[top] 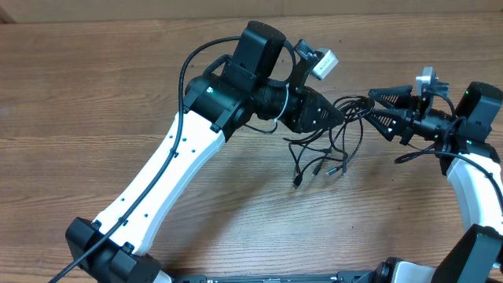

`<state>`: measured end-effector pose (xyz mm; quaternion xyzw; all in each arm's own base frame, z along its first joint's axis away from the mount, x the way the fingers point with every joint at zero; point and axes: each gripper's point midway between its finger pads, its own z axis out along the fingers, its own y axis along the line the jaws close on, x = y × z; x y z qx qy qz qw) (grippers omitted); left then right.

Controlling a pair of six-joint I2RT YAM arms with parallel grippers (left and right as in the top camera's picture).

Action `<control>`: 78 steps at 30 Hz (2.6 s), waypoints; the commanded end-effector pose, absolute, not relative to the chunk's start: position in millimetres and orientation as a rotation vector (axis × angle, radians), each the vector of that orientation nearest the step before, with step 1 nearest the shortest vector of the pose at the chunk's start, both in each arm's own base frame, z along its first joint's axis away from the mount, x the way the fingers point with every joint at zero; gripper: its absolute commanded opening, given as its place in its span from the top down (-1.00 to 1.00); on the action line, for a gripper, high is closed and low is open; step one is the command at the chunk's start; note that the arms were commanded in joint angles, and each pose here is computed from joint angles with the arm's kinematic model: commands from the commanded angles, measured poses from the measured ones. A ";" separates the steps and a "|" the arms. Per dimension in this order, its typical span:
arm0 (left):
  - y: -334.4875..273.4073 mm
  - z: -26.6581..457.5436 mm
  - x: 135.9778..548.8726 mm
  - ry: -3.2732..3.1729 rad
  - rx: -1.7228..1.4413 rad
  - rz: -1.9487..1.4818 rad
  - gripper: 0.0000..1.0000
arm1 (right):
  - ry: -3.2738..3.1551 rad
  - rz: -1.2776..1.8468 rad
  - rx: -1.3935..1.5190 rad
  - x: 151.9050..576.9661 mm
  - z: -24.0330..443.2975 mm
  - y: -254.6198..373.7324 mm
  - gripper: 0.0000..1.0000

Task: Untangle cables

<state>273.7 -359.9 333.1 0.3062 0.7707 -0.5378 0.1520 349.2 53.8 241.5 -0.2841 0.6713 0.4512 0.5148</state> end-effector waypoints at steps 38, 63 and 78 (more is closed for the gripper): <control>-298.3 299.6 340.0 2.308 0.702 -0.943 -0.99 | 1.676 1.062 -0.667 356.8 233.9 64.8 0.92; -356.8 312.7 323.9 1.732 1.375 -0.378 -0.99 | 2.200 1.059 -0.104 338.2 154.4 19.9 0.92; -381.5 261.1 323.5 1.798 1.471 -0.402 -1.00 | 2.192 1.227 -0.122 323.8 161.4 46.0 0.92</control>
